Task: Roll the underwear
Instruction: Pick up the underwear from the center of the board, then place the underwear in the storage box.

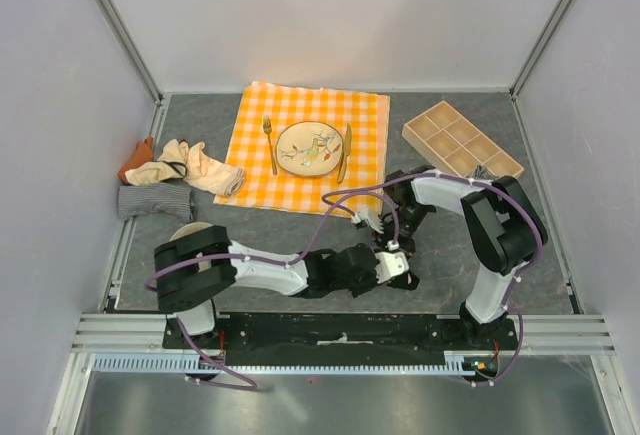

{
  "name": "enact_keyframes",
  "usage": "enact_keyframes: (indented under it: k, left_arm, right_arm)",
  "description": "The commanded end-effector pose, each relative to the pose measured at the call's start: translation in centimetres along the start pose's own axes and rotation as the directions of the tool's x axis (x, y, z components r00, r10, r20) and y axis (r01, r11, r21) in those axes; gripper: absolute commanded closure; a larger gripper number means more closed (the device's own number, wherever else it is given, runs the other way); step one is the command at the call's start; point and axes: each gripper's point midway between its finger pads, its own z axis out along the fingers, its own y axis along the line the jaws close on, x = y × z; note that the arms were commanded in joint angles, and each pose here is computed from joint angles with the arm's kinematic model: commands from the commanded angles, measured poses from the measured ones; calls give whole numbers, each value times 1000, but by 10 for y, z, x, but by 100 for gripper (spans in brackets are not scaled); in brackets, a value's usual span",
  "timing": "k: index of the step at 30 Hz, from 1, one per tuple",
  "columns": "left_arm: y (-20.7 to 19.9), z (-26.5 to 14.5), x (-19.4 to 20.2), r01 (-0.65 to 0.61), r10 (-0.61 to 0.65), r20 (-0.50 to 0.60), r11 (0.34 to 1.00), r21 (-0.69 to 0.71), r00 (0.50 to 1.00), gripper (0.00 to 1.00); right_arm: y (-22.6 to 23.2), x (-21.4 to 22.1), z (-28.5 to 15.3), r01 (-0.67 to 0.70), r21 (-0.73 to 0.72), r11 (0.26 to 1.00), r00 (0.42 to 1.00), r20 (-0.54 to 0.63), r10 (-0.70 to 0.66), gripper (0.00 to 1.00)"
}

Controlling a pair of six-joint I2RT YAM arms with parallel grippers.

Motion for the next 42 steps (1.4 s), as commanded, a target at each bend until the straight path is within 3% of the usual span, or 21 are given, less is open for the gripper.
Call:
enact_keyframes:
  k: [1, 8, 14, 16, 18, 24, 33, 37, 42]
  left_arm:
    - [19, -38, 3, 102, -102, 10, 992, -80, 995, 54]
    - [25, -90, -3, 240, -233, 120, 969, -51, 965, 50]
    - [44, -146, -17, 380, -368, 207, 925, -20, 906, 49]
    - [48, -160, -16, 371, -358, 212, 929, -22, 909, 46]
    - [60, -180, -28, 381, -349, 283, 922, -65, 893, 35]
    - [74, -214, -41, 327, -279, 295, 937, -125, 914, 35]
    - [75, -198, -28, 306, -268, 230, 940, -149, 936, 35]
    - [73, -191, -24, 299, -268, 199, 944, -143, 943, 36]
    - [73, -191, -24, 299, -268, 202, 943, -144, 942, 37]
  right_arm:
    - [-23, 7, -19, 73, 147, 986, 996, -55, -66, 100]
    - [-29, -15, -87, 144, 302, 942, 989, -5, -150, 100]
    - [-69, -14, -200, 167, 585, 794, 981, -15, -195, 100]
    - [-91, 0, -230, 141, 638, 757, 985, -16, -170, 100]
    - [-111, 6, -271, 91, 709, 699, 990, 12, -141, 100]
    - [-177, 30, -328, -95, 752, 652, 986, 162, -43, 100]
    - [-234, 35, -315, -140, 686, 714, 964, 258, -58, 100]
    - [-241, 43, -296, -111, 652, 750, 972, 230, -56, 100]
    - [-244, 72, -267, -37, 593, 804, 995, 101, -28, 100]
